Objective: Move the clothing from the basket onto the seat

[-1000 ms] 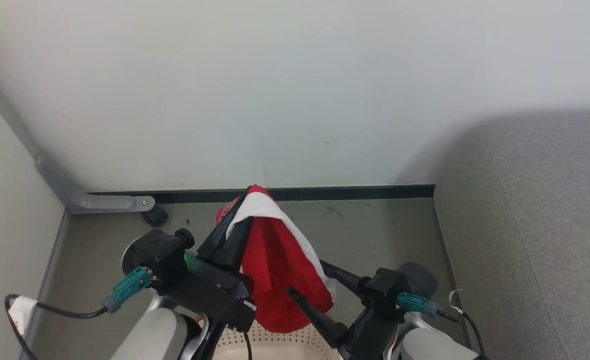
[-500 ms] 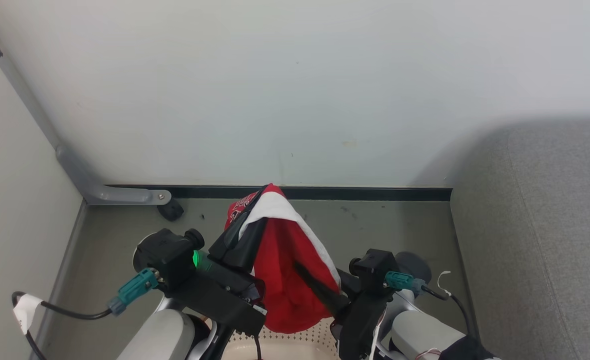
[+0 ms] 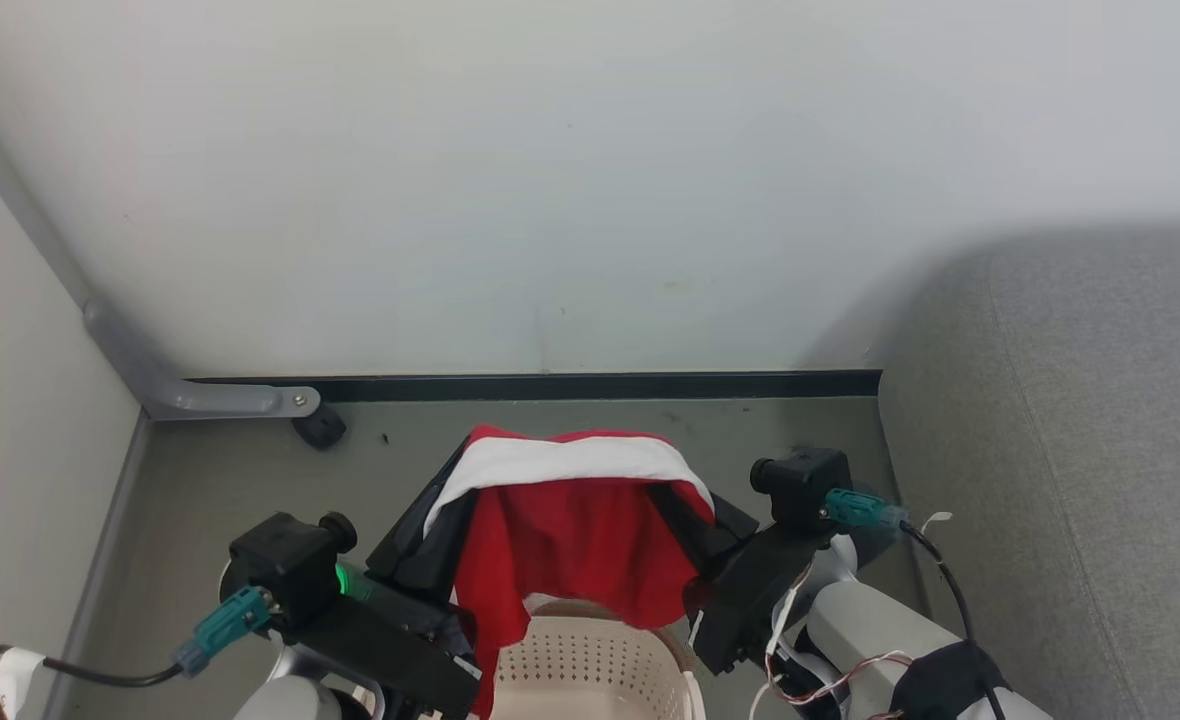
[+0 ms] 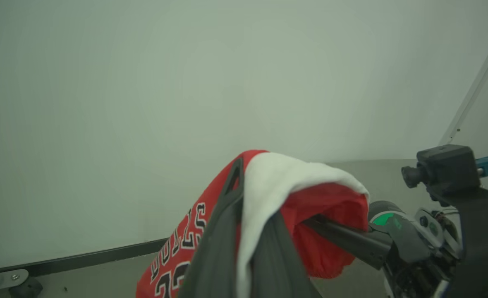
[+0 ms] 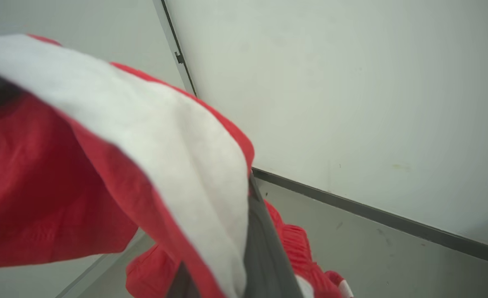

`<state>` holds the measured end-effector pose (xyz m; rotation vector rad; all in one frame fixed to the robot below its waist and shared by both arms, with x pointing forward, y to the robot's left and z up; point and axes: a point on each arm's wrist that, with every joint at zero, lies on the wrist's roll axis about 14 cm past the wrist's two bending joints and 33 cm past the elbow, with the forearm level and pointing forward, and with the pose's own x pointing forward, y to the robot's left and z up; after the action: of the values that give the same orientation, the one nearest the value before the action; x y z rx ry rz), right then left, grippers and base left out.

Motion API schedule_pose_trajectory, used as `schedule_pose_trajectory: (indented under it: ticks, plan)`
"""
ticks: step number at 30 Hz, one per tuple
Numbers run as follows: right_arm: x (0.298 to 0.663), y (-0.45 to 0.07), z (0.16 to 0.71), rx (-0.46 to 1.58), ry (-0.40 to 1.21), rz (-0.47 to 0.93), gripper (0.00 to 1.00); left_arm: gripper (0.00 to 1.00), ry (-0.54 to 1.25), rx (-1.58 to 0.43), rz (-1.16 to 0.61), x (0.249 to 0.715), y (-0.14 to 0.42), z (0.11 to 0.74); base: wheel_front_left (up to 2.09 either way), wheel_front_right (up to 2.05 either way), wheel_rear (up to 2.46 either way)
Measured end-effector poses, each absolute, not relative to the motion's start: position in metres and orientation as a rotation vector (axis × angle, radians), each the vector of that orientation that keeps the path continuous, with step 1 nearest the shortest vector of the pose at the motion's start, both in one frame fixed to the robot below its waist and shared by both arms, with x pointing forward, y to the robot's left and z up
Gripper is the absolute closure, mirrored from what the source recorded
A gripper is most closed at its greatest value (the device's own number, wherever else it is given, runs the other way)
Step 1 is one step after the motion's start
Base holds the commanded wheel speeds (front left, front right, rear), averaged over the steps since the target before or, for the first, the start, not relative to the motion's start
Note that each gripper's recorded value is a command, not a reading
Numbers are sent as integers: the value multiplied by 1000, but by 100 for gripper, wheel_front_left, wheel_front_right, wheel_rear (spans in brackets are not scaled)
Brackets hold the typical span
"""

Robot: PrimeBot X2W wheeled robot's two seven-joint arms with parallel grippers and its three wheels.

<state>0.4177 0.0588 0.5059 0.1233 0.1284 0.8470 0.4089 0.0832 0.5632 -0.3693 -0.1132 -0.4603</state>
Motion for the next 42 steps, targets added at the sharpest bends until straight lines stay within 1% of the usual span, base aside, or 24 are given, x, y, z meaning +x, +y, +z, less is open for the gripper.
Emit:
schedule_pose_trajectory:
  ticks: [9,12,13,14,15,22,28,36,42]
  plan:
    - [432,40,524,200,87,770,100,100,-50,-385,-500,401,67,546,0,0,0]
    - [441,24,531,225,67,724,100,100,-12,-398,-524,394,56,535,0,0,0]
    - [444,18,533,231,61,707,100,76,-2,-403,-532,392,53,533,0,0,0]
    - [447,12,535,234,56,691,100,29,4,-412,-537,392,50,532,0,0,0]
    - [449,6,536,236,51,676,100,0,8,-420,-540,392,48,531,0,0,0]
    - [457,-28,545,301,18,580,100,0,11,-413,-574,392,40,532,0,0,0]
    - [451,-59,535,333,26,497,100,0,12,-401,-611,390,31,532,0,0,0]
    - [442,-96,545,385,-30,401,100,0,10,-378,-684,388,12,534,0,0,0]
    - [429,-128,550,363,-71,332,100,0,9,-349,-746,386,-6,534,0,0,0]
